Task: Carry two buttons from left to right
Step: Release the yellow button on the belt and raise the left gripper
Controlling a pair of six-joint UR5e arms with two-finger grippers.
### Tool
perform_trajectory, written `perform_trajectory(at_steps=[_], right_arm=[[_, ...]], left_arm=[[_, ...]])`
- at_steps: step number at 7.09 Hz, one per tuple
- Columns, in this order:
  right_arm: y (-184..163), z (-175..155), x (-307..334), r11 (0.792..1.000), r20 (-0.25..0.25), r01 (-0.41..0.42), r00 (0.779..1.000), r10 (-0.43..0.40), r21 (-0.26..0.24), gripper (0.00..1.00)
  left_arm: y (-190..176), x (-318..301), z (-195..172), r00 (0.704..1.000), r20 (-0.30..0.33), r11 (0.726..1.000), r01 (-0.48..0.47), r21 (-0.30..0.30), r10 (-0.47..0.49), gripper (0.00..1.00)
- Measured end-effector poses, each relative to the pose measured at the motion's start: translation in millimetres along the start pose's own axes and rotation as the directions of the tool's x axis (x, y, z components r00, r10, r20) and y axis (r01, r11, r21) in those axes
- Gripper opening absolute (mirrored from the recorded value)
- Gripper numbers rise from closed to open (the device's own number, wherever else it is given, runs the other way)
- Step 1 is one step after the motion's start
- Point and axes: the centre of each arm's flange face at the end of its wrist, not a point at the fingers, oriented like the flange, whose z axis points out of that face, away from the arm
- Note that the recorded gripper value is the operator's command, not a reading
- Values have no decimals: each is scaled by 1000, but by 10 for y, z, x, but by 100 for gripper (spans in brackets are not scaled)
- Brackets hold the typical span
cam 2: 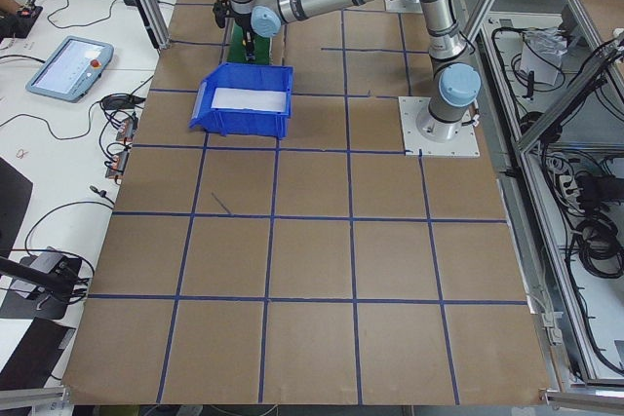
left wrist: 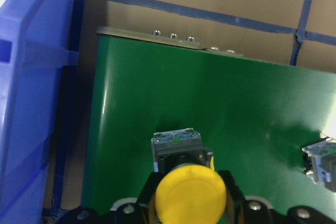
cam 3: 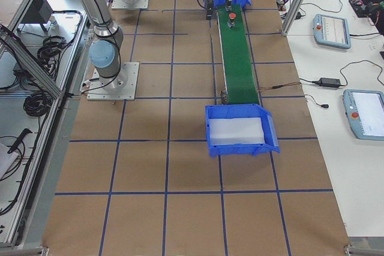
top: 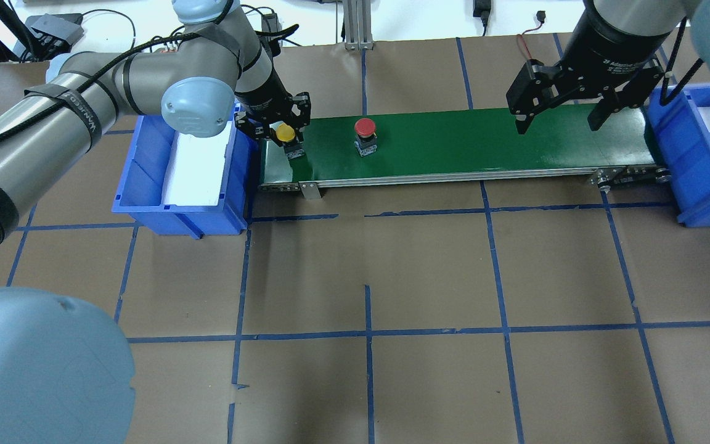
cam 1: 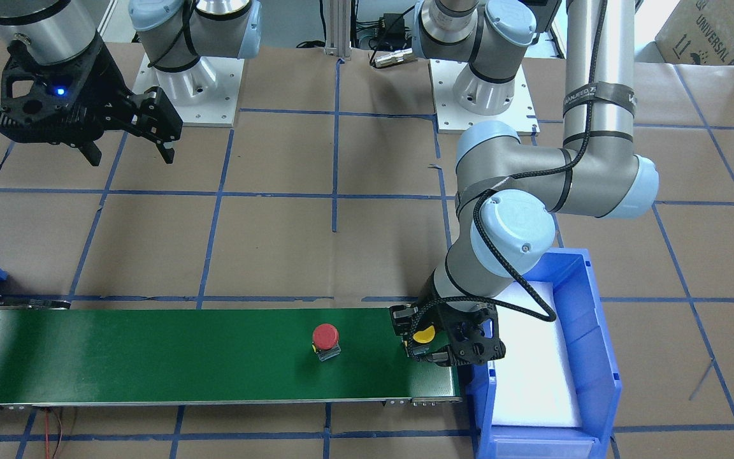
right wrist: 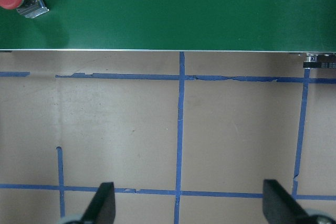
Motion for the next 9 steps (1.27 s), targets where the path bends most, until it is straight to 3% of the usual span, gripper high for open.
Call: perform_trajectory(at_steps=[2, 5, 7, 9], right_arm=[[0, 0, -1, 1000, 1, 0, 1000, 0, 0, 100], [2, 6, -1, 1000, 0, 0, 1000, 0, -1, 100], [2, 7, 2, 1000, 0, -1, 1000, 1, -2, 100], [1, 12, -1, 1000, 0, 0, 1000, 0, -3, 100]], left_arm=[[8, 24, -84, 1000, -9, 1000, -8, 9, 9, 100], [195, 32, -619, 1000, 10, 999, -15, 29, 15, 100], [417, -64, -1117, 994, 90, 996, -71, 57, 65, 100], [617, -246, -1448, 985, 156, 997, -77, 23, 72, 100]])
